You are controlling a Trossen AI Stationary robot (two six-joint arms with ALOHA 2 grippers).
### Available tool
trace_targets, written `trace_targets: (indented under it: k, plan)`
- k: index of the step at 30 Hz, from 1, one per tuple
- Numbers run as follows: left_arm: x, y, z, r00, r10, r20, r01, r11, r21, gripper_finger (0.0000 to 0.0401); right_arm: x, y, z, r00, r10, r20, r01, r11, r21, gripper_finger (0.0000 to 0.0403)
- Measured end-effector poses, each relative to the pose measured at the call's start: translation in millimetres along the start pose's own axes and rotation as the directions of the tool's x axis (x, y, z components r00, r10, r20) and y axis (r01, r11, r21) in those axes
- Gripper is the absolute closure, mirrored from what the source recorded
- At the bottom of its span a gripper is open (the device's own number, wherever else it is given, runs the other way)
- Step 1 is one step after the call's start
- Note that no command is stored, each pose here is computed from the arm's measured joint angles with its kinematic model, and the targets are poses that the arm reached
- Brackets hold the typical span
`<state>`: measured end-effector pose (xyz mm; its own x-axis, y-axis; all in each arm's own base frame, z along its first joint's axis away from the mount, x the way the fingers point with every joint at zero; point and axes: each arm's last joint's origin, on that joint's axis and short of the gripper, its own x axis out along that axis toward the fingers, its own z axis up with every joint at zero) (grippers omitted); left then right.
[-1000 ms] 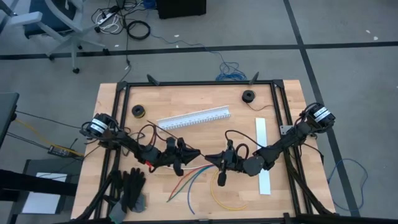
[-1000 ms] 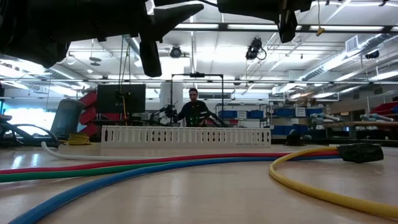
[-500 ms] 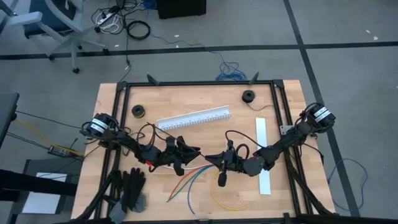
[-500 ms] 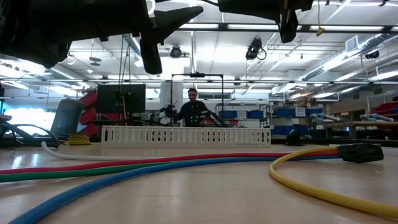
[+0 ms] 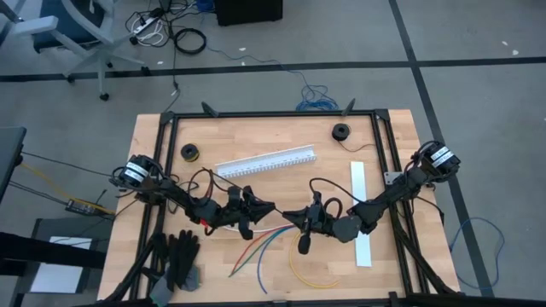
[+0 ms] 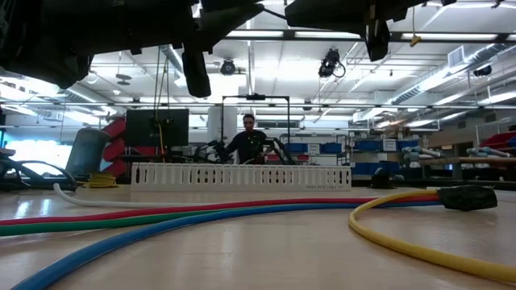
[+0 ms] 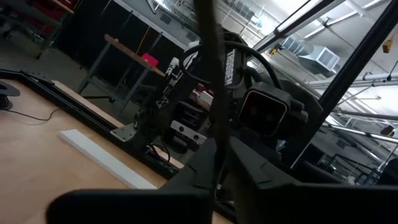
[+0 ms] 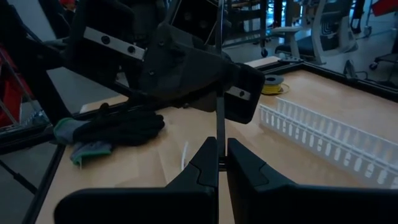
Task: Ziptie cables
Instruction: Insert zip tie on the cable wire
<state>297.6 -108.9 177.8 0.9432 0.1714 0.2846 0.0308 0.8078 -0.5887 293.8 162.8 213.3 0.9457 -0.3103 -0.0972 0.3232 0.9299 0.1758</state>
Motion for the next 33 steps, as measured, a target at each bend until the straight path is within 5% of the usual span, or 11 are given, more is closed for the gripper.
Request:
trace_targets:
  k: [33]
  plan:
    - [-2.6,6.3,-3.6,0.995,0.1,-0.002,-0.1,0.995,0.01,0.0401,-0.8,1.1,-0.5,1.0,0.018,-0.006,-0.018,1.0,-0.003,0.0384]
